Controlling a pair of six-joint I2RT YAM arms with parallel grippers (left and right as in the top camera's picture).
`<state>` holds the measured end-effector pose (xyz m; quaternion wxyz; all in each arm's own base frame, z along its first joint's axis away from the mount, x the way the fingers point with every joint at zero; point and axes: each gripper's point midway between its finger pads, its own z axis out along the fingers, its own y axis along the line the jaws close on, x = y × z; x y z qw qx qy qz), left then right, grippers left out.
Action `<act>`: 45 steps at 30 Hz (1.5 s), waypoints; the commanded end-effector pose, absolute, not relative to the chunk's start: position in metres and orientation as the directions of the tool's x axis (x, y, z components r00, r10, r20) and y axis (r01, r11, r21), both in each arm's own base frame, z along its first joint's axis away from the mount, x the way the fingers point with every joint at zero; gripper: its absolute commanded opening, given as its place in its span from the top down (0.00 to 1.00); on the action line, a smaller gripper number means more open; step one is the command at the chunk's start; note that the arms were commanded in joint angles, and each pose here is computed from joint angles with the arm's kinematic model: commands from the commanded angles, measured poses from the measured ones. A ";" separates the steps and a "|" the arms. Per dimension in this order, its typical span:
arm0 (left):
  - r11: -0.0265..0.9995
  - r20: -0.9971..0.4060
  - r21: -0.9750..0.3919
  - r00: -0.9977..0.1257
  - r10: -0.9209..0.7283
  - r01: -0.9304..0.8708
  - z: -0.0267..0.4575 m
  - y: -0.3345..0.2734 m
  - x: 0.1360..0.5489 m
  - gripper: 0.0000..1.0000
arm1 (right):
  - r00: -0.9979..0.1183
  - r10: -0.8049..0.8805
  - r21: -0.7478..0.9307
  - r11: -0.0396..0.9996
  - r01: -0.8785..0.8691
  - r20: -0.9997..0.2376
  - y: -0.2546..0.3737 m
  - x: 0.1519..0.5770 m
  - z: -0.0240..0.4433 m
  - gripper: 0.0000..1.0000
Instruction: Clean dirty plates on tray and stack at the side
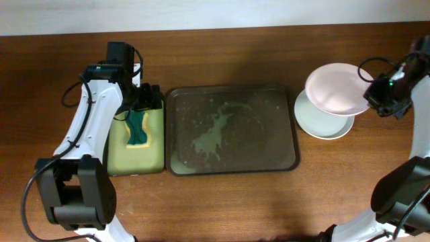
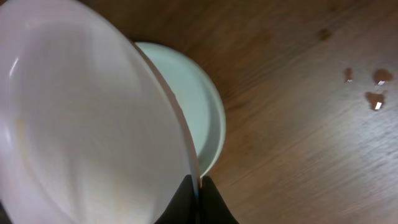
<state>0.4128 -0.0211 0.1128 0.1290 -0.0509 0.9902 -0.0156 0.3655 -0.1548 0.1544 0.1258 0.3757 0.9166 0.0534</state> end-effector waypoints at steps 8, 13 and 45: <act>0.995 -0.279 -0.054 -0.955 -0.096 -0.084 0.123 -0.022 0.416 0.00 | -0.676 0.722 0.195 0.691 0.696 -0.146 -0.162 0.362 0.110 0.41; 0.995 -0.279 -0.054 -0.955 -0.096 -0.084 0.123 -0.022 0.416 0.00 | -0.748 0.650 0.190 0.758 0.624 -0.138 -0.147 0.363 0.109 0.21; 0.995 -0.279 -0.054 -0.955 -0.096 -0.085 0.123 -0.022 0.416 0.00 | -0.948 0.176 0.378 0.923 0.065 -0.266 -0.003 0.413 0.155 0.02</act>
